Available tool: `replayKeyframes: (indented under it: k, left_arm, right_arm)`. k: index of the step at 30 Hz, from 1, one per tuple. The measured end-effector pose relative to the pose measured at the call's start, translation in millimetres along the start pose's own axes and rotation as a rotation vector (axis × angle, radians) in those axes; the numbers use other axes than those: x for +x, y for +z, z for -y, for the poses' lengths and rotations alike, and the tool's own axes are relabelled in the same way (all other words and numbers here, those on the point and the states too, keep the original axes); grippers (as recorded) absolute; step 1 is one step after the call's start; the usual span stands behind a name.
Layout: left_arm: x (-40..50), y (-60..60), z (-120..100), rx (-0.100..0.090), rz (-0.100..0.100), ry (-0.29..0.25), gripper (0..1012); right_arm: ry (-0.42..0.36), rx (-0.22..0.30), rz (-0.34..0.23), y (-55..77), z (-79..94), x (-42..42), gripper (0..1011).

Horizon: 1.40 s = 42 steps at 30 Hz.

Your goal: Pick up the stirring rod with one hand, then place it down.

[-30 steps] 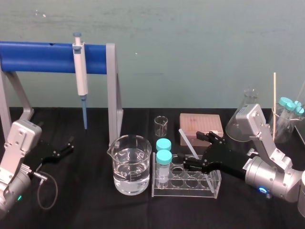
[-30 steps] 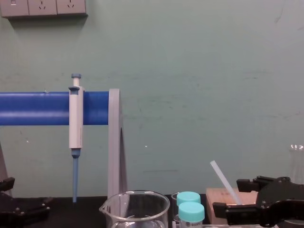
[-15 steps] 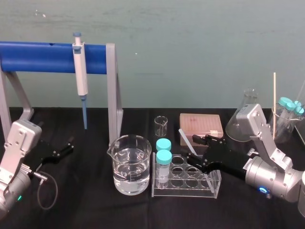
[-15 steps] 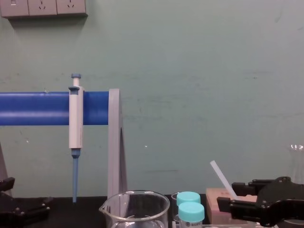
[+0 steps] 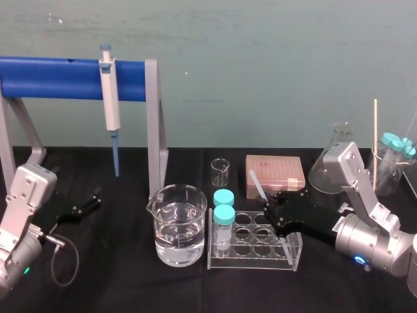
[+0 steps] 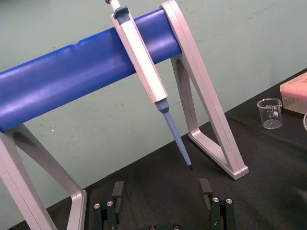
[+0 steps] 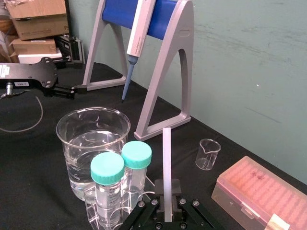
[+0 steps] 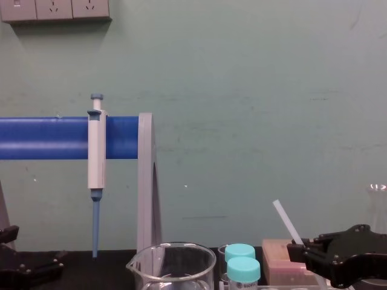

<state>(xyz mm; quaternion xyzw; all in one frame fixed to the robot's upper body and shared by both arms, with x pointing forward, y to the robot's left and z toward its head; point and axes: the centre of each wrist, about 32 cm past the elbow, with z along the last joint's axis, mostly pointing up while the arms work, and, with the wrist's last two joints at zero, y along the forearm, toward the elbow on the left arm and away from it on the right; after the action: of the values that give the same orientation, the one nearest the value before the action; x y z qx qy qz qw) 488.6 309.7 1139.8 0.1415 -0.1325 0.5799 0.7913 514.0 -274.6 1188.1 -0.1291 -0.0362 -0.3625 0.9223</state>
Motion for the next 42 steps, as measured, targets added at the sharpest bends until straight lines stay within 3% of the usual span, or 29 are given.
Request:
replayKeyframes:
  k: [2, 11, 23, 32, 37, 42]
  left_arm:
    - [0.0, 0.0, 0.0, 0.000, 0.000, 0.000, 1000]
    - [0.0, 0.0, 0.0, 0.000, 0.000, 0.000, 1000]
    - [0.0, 0.0, 0.0, 0.000, 0.000, 0.000, 1000]
    - [0.0, 0.0, 0.0, 0.000, 0.000, 0.000, 1000]
    - [0.0, 0.0, 0.0, 0.000, 0.000, 0.000, 1000]
    - [0.0, 0.0, 0.0, 0.000, 0.000, 0.000, 1000]
  right_arm:
    - [0.000, 0.000, 0.000, 0.0, 0.0, 0.0, 73]
    - [0.000, 0.001, 0.000, -0.1, 0.1, 0.0, 69]
    - [-0.061, 0.201, 0.028, -16.6, 11.2, -9.8, 69]
    - [-0.085, 0.309, -0.015, -28.0, 19.1, -16.6, 69]
    - [-0.088, 0.340, -0.024, -26.0, 21.4, -16.5, 69]
    - [-0.095, 0.383, -0.011, -12.9, 24.9, -11.0, 68]
